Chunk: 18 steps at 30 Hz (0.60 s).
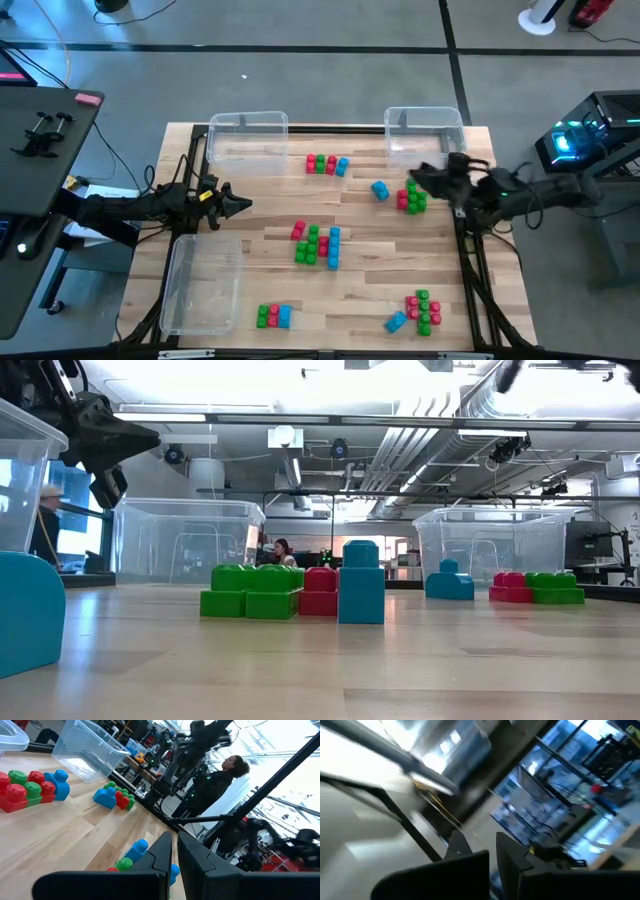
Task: Sort blocks
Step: Put the blue game piece into the top right transparent bin
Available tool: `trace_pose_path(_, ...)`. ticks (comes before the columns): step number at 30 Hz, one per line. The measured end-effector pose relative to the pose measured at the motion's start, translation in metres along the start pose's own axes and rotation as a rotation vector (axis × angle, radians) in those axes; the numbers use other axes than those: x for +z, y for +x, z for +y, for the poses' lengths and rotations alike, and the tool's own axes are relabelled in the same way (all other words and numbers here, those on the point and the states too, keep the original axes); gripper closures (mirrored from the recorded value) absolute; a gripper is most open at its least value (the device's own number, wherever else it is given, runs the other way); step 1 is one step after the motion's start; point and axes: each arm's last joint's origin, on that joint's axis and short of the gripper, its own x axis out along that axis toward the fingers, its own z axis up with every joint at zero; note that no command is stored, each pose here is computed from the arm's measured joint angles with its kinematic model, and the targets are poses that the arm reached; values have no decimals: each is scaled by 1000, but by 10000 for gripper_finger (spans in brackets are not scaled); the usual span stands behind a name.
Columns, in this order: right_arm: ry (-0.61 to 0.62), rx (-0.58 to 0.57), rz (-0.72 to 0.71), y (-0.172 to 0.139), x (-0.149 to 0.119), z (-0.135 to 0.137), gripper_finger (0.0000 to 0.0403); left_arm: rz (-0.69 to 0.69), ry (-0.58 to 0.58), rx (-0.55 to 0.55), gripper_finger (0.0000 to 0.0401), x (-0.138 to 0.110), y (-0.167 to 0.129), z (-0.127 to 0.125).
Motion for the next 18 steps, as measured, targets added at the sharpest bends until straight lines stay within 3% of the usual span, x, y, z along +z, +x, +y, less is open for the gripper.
trace_pose_path(6, -55, -117, 243, 72, -29, 7, 402, -1, 0, 1, 382, 0, 0, 0)
trace_pose_path(12, 115, -262, 409, 133, -57, 3, 402, -7, 0, 6, 382, 0, 0, 0)
trace_pose_path(18, 90, -422, 995, 166, -79, 27, 380, -13, 0, 10, 382, 1, 0, 0)
